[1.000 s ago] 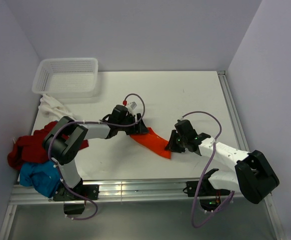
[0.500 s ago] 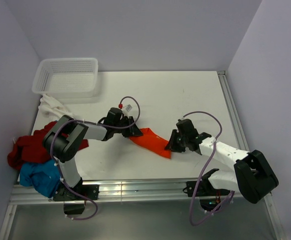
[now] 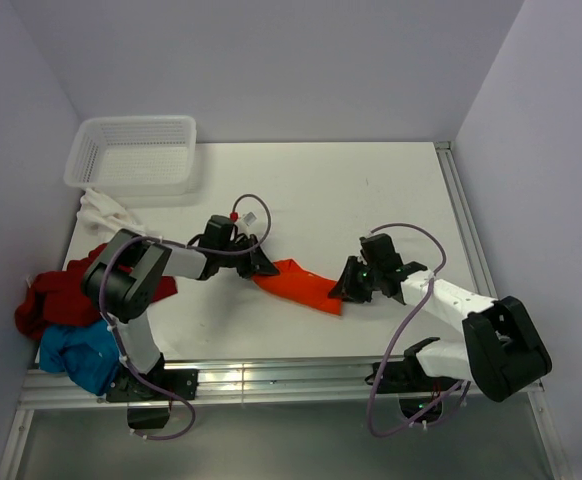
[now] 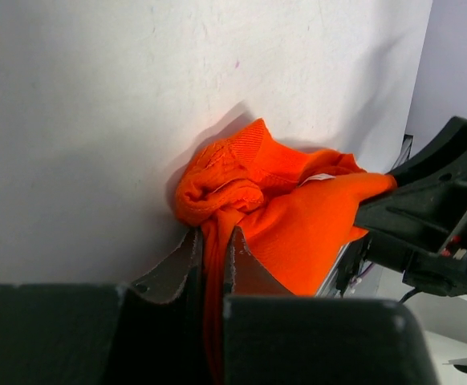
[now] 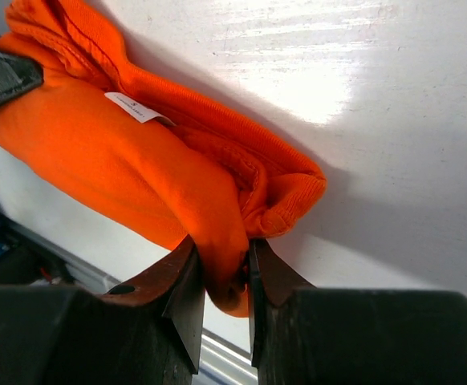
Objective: Roll the t-shirts
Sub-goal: Roll the tshirt
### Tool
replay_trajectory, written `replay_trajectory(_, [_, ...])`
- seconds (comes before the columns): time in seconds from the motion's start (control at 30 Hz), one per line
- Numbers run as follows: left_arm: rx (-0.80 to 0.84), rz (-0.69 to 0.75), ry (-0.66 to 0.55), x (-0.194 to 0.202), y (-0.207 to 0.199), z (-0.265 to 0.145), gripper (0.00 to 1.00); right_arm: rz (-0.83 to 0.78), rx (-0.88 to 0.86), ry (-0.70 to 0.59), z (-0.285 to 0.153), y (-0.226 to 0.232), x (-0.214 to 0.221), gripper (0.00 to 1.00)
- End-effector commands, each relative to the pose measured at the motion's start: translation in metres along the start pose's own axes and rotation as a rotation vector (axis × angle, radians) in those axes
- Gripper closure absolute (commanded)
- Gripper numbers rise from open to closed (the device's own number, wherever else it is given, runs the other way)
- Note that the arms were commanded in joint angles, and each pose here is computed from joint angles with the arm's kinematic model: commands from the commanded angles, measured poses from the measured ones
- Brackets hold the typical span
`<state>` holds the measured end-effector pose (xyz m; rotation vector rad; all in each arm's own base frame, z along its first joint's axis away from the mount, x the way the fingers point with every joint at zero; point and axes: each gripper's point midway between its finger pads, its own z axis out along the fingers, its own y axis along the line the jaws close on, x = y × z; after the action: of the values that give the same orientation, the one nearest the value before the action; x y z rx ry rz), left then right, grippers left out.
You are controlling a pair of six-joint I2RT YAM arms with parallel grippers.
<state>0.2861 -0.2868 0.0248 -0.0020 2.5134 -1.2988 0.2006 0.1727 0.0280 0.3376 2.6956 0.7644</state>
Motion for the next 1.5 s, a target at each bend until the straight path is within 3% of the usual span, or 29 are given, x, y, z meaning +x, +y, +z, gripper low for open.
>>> replay_trajectory(0.0, [-0.167,-0.078,0.005,0.016,0.049,-0.022,1.0,0.062,0.196,0.097,-0.007,-0.055,0.023,1.0])
replay_trajectory(0.07, [-0.168,-0.08,-0.009,0.015,0.045,-0.028,1.0,0.068,0.193,0.106,-0.006,-0.056,0.023,1.0])
replay_trajectory(0.17, [-0.153,-0.08,-0.035,0.015,0.037,-0.036,0.66,0.056,0.182,0.114,-0.004,-0.055,0.023,1.0])
replay_trajectory(0.2, [-0.149,-0.081,-0.04,0.017,0.036,-0.038,0.44,0.054,0.176,0.114,-0.003,-0.053,0.021,1.0])
replay_trajectory(0.3, [-0.154,-0.057,-0.076,0.003,0.03,-0.039,0.31,0.048,0.166,0.127,-0.001,-0.052,0.023,1.0])
replay_trajectory(0.73, [-0.184,0.004,-0.03,-0.027,0.036,-0.01,0.36,0.042,0.155,0.131,-0.001,-0.051,0.023,1.0])
replay_trajectory(0.9, [-0.182,0.083,0.011,-0.021,0.027,-0.005,0.34,0.044,0.156,0.132,-0.001,-0.051,0.024,1.0])
replay_trajectory(1.27, [-0.386,0.259,0.126,0.014,0.036,0.008,0.42,0.044,0.158,0.132,-0.001,-0.051,0.025,1.0])
replay_trajectory(1.33, [-0.422,0.279,0.137,0.019,0.041,0.011,0.45,0.045,0.157,0.131,-0.001,-0.051,0.024,1.0])
replay_trajectory(1.47, [-0.52,0.295,0.171,0.026,0.057,0.015,0.79,0.046,0.159,0.133,-0.001,-0.051,0.025,1.0])
